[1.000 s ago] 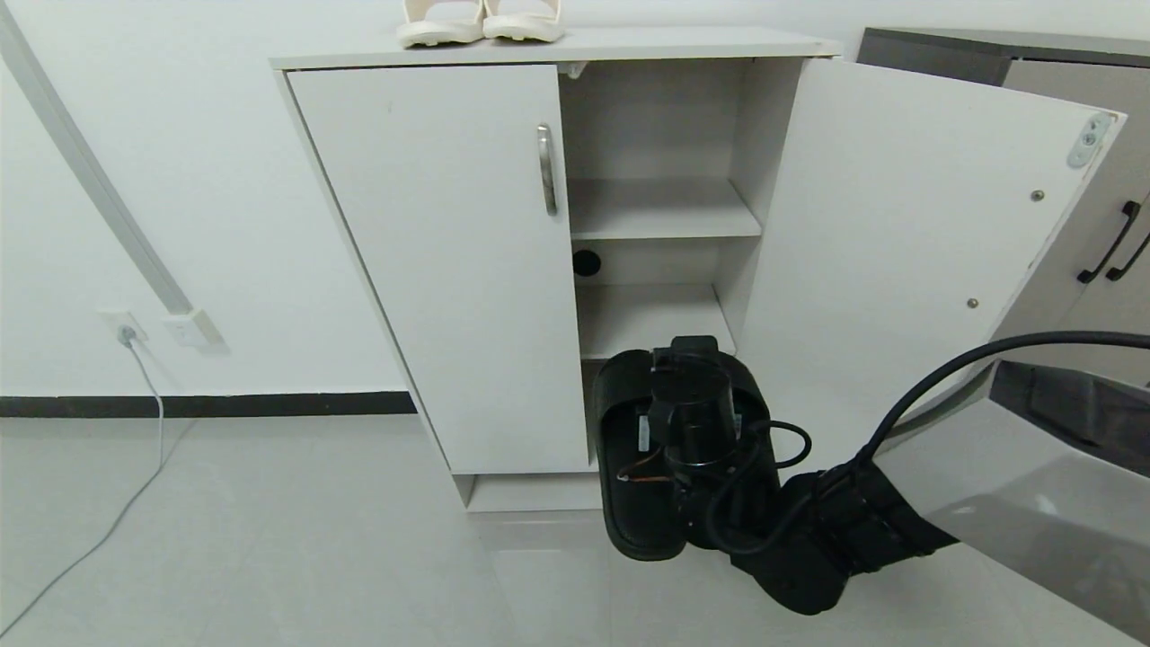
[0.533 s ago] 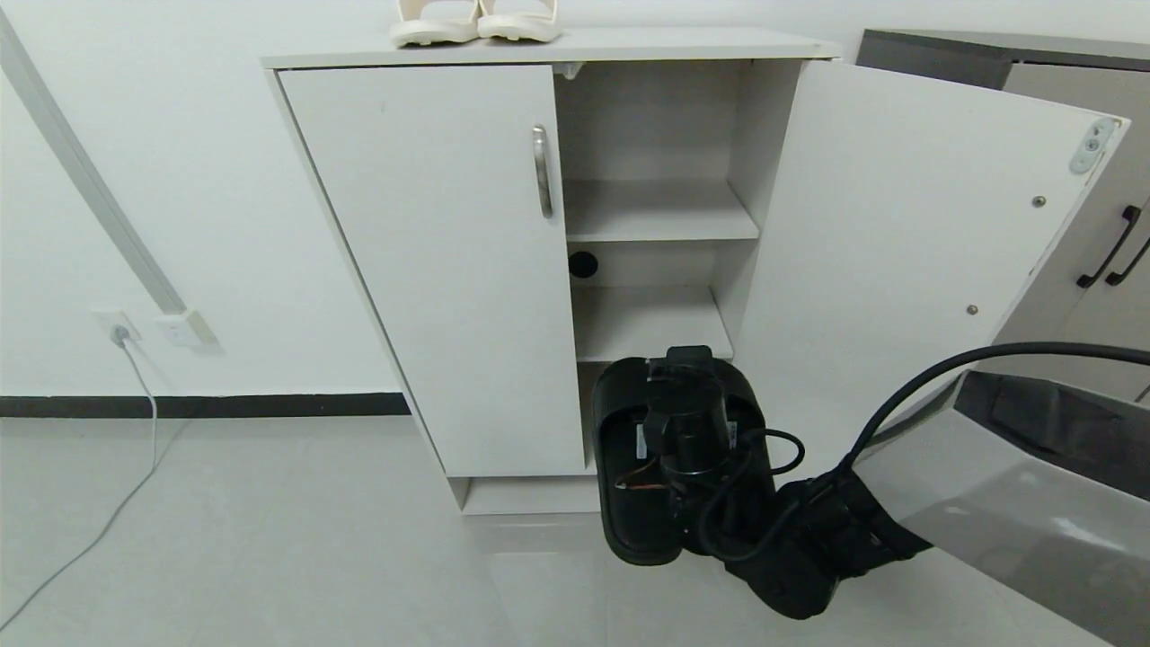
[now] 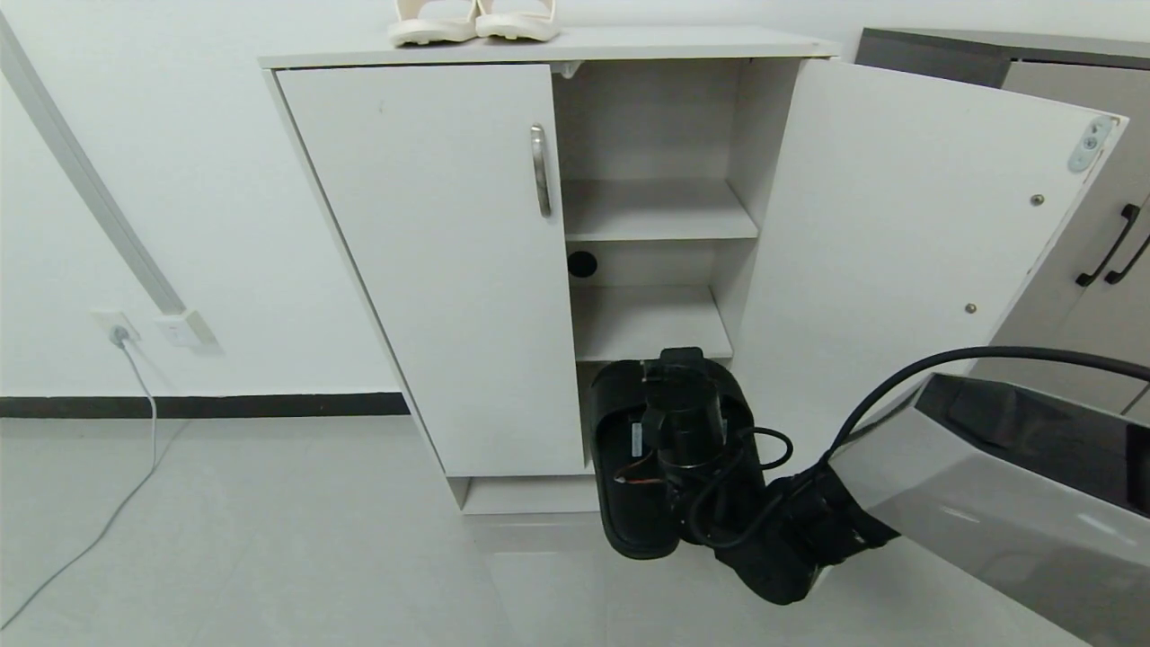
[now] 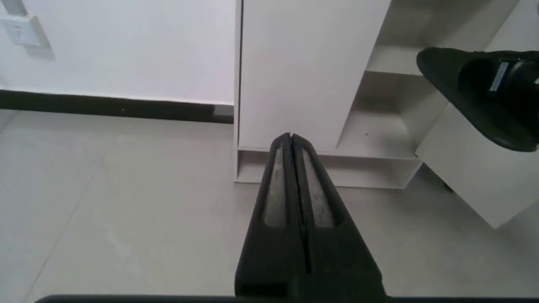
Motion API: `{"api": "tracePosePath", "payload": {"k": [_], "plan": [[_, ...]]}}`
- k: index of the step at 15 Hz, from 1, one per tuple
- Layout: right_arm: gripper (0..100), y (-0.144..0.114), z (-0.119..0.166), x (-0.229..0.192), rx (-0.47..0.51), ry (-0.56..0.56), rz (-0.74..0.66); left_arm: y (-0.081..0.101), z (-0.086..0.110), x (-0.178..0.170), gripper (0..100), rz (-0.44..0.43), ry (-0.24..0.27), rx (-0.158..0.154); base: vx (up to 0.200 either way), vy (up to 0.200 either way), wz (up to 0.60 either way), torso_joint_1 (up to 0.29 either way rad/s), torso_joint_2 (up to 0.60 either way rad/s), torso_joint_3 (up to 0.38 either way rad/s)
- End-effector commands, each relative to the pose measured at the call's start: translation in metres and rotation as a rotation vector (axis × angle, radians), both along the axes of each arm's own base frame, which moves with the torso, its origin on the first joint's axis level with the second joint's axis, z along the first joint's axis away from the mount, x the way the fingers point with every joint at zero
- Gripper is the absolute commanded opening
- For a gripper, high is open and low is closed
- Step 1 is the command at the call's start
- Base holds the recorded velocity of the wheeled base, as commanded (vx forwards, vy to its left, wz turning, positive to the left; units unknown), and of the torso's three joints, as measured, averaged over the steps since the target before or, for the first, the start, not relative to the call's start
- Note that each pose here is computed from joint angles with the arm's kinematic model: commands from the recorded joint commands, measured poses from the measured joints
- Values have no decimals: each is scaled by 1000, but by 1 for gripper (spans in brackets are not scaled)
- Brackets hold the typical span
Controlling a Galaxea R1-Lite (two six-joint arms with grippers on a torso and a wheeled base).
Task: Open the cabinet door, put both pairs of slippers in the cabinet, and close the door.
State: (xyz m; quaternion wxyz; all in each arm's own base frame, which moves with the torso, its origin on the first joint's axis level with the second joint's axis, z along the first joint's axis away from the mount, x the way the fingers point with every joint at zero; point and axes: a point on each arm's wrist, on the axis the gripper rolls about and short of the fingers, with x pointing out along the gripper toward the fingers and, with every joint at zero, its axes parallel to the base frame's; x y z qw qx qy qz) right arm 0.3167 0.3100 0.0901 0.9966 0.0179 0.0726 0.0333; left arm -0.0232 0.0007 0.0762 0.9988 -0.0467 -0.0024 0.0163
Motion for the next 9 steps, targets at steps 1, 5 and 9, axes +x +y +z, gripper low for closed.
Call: {"api": "tracePosePath", "payload": {"k": [1,5,9], "plan": [[0,8,-6,7,1,-6,4,0,0,0,0,1,2,0,0,0,0,0,0,0],[0,5,-10,12,-4,-2,-6,0,0,0,0,-1,2,1,0,0,0,0,0,0],[0,12,-15,20,-1,-12,-8,0,0,0,0,-1,2,1,0,0,0,2,5,-174]]}}
